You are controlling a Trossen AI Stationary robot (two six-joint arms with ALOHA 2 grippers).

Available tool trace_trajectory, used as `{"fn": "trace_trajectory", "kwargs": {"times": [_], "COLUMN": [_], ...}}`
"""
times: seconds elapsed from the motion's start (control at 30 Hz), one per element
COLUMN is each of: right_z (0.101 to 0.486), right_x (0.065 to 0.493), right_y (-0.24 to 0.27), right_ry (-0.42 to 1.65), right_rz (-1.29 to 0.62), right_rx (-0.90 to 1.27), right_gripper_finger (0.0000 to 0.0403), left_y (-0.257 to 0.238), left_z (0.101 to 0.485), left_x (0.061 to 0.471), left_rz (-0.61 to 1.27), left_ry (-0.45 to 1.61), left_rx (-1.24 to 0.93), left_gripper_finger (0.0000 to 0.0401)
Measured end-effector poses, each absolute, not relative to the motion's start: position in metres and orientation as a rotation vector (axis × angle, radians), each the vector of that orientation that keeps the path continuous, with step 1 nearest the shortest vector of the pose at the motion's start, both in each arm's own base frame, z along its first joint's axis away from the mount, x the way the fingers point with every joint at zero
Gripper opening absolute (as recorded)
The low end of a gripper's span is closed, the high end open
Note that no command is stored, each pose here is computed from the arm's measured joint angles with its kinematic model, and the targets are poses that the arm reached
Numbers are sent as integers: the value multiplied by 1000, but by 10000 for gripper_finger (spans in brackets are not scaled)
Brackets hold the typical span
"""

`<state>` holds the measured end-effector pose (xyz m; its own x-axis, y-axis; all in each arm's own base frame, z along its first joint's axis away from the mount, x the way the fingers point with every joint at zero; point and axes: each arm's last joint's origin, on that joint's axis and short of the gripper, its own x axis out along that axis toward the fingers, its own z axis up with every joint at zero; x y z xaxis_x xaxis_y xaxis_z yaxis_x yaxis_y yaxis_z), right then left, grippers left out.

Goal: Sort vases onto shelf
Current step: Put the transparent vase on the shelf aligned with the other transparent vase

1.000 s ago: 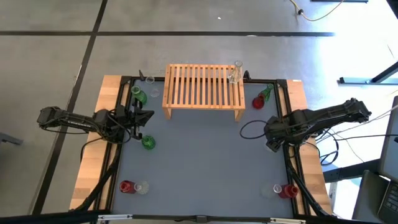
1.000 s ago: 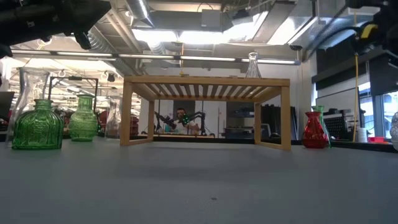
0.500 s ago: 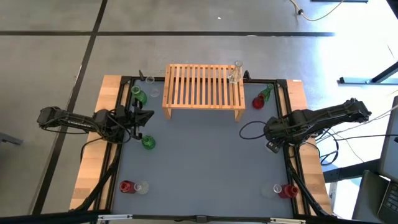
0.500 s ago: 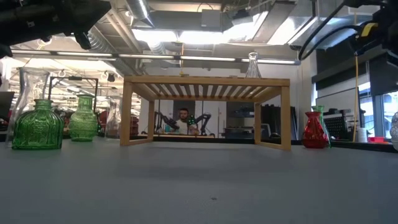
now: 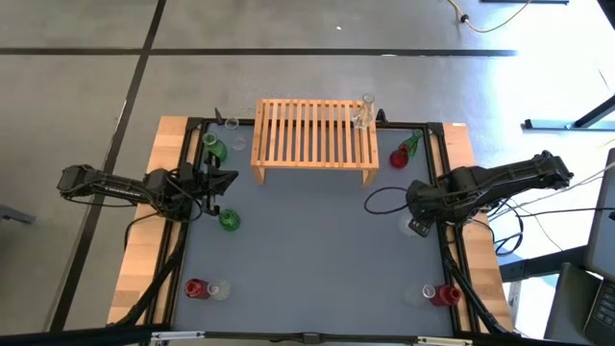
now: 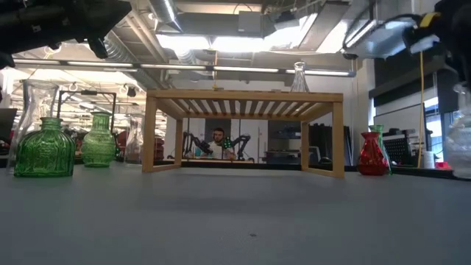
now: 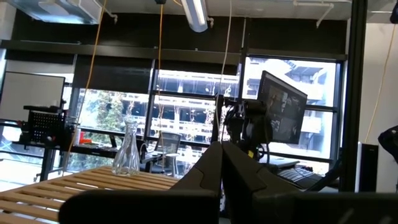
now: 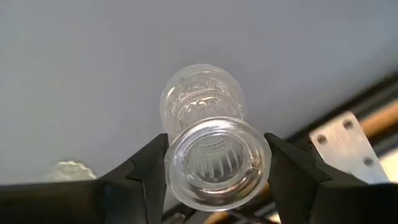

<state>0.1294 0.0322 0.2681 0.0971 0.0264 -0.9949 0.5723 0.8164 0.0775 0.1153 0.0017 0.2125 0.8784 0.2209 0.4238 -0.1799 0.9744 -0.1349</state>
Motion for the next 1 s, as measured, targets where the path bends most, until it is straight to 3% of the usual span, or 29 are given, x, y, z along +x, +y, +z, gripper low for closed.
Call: {"fn": "trace_trajectory", "kwargs": {"times": [0.33, 1.0], "right_z": [283, 284], "right_x": [183, 322], "right_y": [44, 75], "right_ry": [1310, 1397], "right_rz": [-274, -19], "right_rx": [335, -20], "right_gripper_finger": [199, 199], "left_y": [2, 2], "left_z": [213, 213], "left_x": [115, 115], "left_rz": [211, 212], "left_ry": [-452, -452], "left_rx": [-93, -90], "left_gripper_finger": [2, 2]}}
